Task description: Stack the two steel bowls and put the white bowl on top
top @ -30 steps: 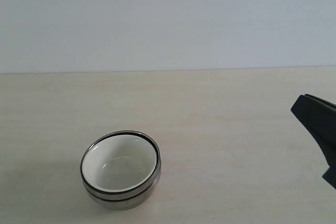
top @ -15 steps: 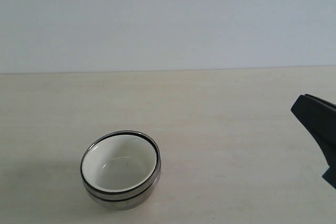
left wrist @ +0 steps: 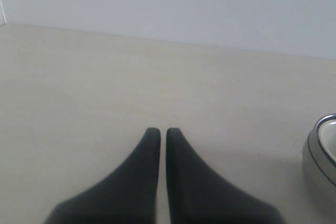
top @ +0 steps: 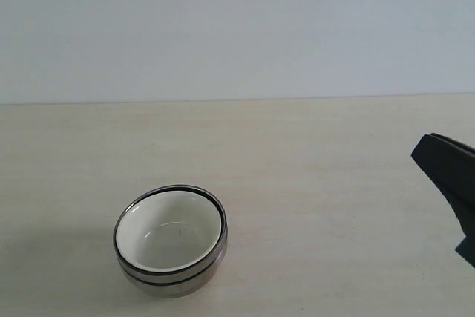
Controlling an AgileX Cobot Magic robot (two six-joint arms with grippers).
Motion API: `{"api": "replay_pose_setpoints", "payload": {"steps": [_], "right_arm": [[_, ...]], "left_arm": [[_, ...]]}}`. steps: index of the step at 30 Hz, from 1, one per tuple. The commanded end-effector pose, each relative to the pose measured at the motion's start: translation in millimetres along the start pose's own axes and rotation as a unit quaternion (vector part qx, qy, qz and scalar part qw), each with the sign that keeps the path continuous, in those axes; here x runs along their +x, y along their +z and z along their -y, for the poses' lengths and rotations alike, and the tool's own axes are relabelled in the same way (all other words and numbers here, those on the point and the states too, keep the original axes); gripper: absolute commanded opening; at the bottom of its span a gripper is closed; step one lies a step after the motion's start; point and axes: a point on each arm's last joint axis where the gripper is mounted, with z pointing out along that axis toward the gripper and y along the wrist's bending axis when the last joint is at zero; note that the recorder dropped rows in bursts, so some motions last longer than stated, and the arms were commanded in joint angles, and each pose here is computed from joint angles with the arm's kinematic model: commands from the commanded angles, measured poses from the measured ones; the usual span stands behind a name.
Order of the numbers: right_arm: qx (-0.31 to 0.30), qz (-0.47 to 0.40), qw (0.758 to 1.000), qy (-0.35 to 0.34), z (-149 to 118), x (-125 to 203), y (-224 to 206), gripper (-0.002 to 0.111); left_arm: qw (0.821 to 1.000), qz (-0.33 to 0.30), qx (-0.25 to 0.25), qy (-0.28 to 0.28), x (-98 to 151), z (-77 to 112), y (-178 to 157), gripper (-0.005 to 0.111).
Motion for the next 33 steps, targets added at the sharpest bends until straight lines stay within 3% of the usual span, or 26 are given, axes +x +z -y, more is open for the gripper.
{"api": "replay_pose_setpoints", "payload": {"steps": [1, 7, 14, 26, 33], "right_arm": [[0.007, 0.012, 1.000, 0.004, 2, -1, -1, 0.000], [0.037, 0.004, 0.999, -0.018, 9, -7, -13, 0.000], [0.110, 0.007, 0.987, -0.116, 21, -16, -44, 0.000], [0.178, 0.036, 0.974, -0.137, 22, -17, -76, 0.000], [0.193, 0.023, 0.974, -0.120, 32, 4, -77, 0.000]], "left_arm": [[1.000, 0.001, -0.003, -0.004, 1, -0.5, 0, 0.004], [1.000, 0.001, -0.003, -0.004, 1, -0.5, 0, 0.004], [1.000, 0.001, -0.003, -0.004, 1, -0.5, 0, 0.004], [1.000, 0.001, -0.003, -0.004, 1, -0.5, 0, 0.004], [1.000, 0.001, -0.003, -0.004, 1, -0.5, 0, 0.004]]}}
